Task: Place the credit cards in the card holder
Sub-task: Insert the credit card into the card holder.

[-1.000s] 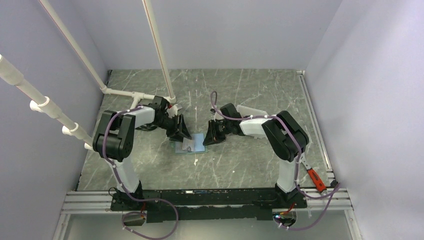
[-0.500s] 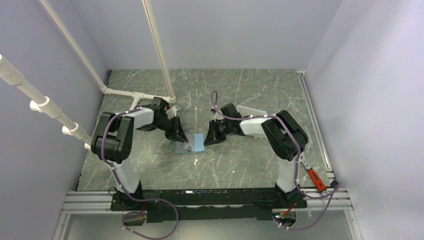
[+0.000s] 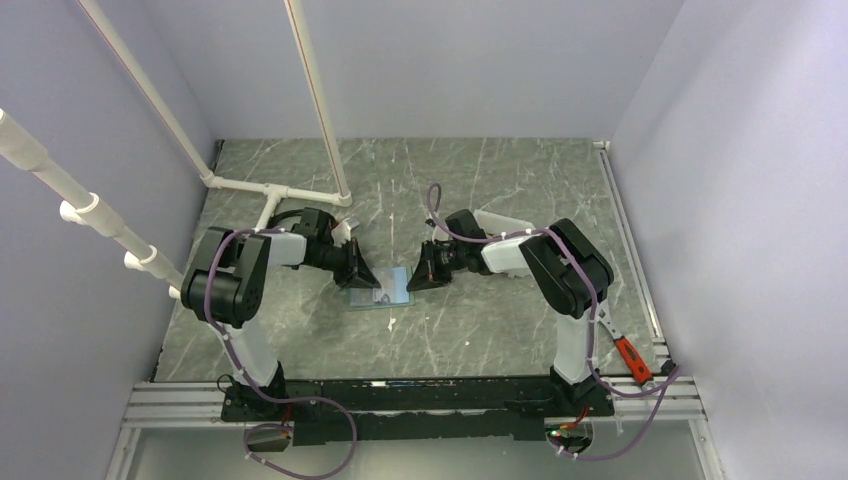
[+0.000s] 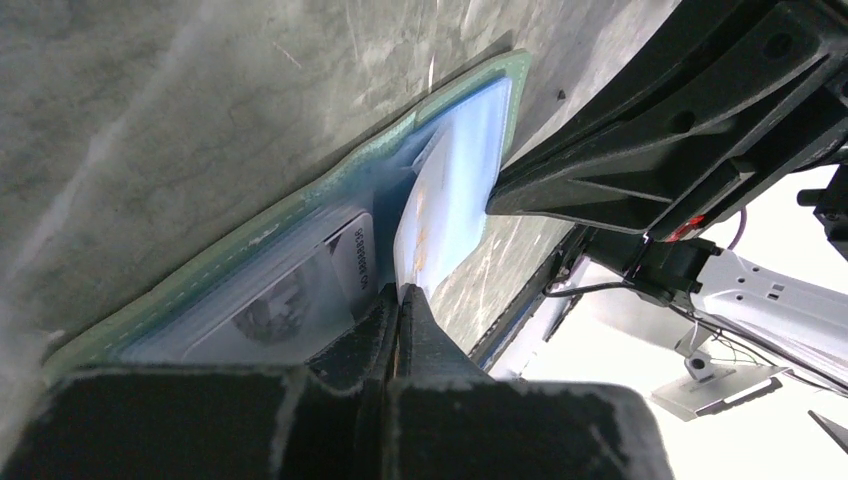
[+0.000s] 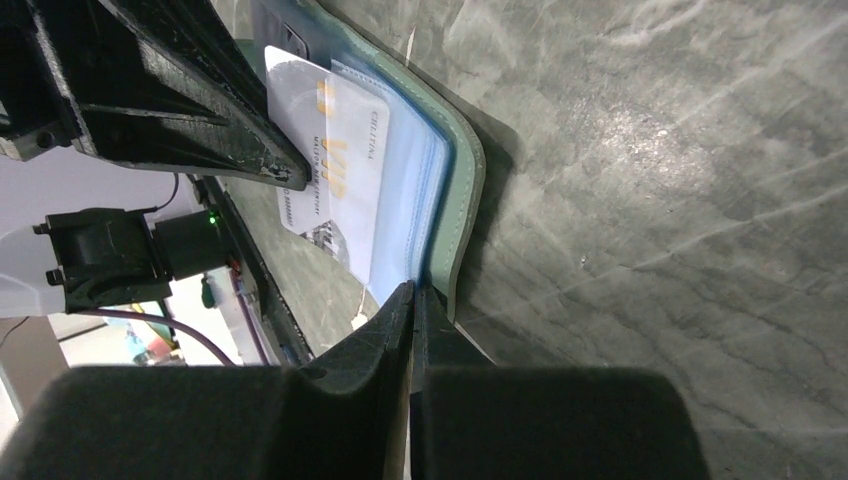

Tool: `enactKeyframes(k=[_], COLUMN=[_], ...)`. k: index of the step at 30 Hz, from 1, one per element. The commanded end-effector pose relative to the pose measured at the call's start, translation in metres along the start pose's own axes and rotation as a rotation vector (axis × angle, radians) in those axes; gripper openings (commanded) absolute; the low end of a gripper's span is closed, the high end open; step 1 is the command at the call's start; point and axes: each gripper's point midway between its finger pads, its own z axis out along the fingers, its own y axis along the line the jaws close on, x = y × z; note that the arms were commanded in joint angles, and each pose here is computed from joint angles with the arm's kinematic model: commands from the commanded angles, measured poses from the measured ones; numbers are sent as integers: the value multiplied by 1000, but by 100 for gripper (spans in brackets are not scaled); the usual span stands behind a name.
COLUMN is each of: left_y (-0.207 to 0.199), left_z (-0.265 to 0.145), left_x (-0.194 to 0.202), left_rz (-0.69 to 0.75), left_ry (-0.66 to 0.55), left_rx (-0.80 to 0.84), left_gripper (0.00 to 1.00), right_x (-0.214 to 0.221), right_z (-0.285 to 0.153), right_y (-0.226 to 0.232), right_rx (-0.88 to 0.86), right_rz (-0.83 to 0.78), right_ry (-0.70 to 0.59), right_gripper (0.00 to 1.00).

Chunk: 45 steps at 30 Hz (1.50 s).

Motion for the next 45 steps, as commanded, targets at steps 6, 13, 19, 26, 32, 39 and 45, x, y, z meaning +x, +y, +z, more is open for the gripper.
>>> enactKeyframes(k=[6, 13, 19, 26, 32, 39, 45], left_y=[-8, -7, -15, -36, -33, -28, -44], left_z=[5, -15, -11, 21, 20, -16, -21], left_x=[-8, 5, 7, 7, 7, 11, 9], left_rz=[49, 85, 111, 160, 176, 223, 245], left_ry=[-115, -65, -40, 9, 18, -14, -31], left_rx=[-17, -188, -178, -143, -245, -396, -349], left_gripper=[8, 37, 36, 36, 39, 43, 40], right_x=[9, 5, 6, 5, 6, 3, -1], right_z=[7, 4, 7, 6, 3, -2, -7], right_y=[-5, -4, -5, -5, -5, -5, 8], right_rx=[8, 31, 22, 24, 34, 64, 40], right_rz=[-9, -33, -26, -29, -36, -62, -80], right_ry=[17, 5, 8, 6, 2, -4, -10], right_gripper=[3, 3, 2, 2, 1, 3, 18])
